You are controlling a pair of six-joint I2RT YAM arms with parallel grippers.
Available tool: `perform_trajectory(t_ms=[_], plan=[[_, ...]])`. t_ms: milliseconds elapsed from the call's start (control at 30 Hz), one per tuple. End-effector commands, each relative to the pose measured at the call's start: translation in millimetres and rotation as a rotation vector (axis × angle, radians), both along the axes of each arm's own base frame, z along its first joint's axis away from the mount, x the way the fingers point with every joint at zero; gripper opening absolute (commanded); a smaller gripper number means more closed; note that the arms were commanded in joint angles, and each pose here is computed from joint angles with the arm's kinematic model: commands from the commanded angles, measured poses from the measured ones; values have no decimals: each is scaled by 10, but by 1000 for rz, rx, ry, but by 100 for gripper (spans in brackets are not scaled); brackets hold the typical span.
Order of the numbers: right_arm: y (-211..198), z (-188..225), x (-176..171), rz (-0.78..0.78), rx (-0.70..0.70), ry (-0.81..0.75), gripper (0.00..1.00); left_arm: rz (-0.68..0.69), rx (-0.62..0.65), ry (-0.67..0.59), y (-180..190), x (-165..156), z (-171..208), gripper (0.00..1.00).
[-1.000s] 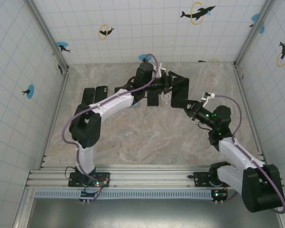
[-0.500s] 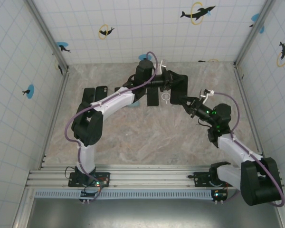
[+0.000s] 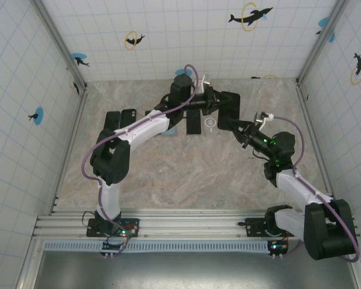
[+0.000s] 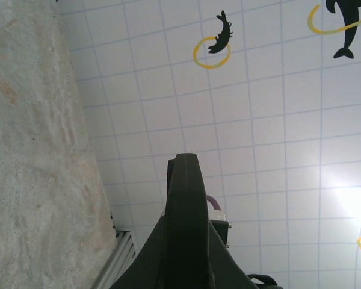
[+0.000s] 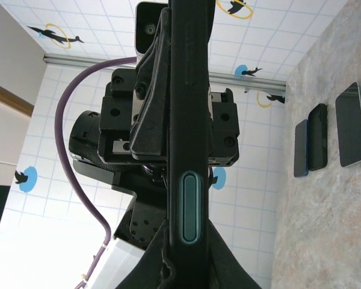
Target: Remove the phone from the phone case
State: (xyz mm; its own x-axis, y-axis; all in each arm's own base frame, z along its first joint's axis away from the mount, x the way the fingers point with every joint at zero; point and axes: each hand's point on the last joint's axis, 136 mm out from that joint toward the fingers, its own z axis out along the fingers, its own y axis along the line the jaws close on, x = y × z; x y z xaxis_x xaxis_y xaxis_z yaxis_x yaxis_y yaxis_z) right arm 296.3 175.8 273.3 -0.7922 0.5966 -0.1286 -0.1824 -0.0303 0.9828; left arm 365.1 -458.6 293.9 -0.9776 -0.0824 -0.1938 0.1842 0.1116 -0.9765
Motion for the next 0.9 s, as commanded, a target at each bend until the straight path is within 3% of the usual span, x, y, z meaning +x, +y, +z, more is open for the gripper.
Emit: perform_trajectory(t_ms=[0, 133, 267, 500, 633, 867], plan=[[-45, 74, 51, -28, -1, -35, 28, 9, -38, -33, 40, 27, 116, 4], [-59, 13, 39, -56, -37, -54, 43, 103, -51, -41, 101, 173, 191, 0], [-114, -65, 37, -126, -74, -67, 46, 216, -76, -52, 155, 344, 284, 0], [-122, -64, -1, -245, -135, -166, 43, 372, -111, -60, 289, 466, 395, 0], [-58, -16, -10, -225, -97, -189, 35, 389, -126, -57, 306, 441, 419, 0], [60, 10, 27, -189, -90, -196, 32, 399, -153, -53, 307, 405, 451, 0]])
